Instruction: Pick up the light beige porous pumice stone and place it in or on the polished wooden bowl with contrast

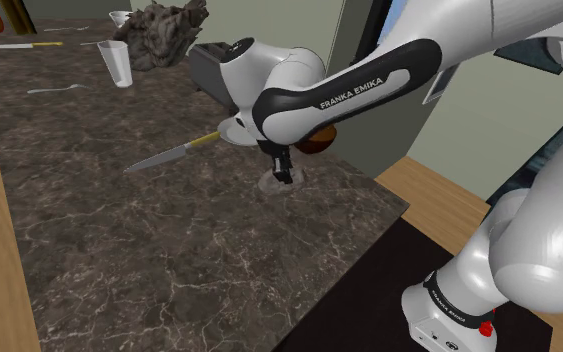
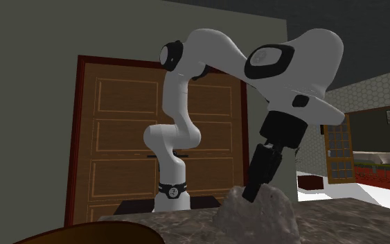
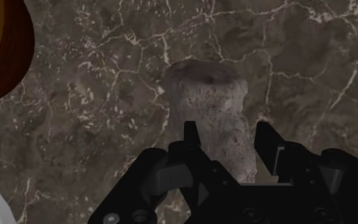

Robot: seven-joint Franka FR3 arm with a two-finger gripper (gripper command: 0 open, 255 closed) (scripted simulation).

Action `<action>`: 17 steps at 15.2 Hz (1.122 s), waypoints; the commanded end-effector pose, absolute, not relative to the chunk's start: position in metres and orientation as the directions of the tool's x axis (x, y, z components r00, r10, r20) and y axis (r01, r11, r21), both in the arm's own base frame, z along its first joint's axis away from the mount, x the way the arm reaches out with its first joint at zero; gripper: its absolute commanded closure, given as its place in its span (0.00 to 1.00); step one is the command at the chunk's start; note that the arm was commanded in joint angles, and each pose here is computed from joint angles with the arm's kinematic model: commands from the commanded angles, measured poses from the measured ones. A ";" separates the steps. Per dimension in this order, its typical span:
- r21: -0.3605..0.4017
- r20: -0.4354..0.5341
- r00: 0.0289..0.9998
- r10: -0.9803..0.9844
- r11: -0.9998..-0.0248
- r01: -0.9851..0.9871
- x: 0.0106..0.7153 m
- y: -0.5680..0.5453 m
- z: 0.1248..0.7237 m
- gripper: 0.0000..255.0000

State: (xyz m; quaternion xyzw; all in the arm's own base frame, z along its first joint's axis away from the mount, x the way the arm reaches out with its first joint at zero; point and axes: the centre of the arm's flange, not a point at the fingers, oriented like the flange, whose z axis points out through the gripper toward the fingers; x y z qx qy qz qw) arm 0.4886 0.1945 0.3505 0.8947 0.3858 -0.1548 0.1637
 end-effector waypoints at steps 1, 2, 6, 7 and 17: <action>0.173 -0.403 0.655 0.640 -0.649 0.741 0.489 0.194 0.361 1.00; 0.173 -0.403 0.655 0.640 -0.649 0.741 0.489 0.194 0.366 1.00; 0.173 -0.403 0.655 0.640 -0.649 0.741 0.489 0.194 0.388 1.00; 0.173 -0.403 0.655 0.640 -0.649 0.741 0.489 0.194 0.393 1.00; 0.173 -0.403 0.655 0.640 -0.649 0.741 0.489 0.194 0.446 1.00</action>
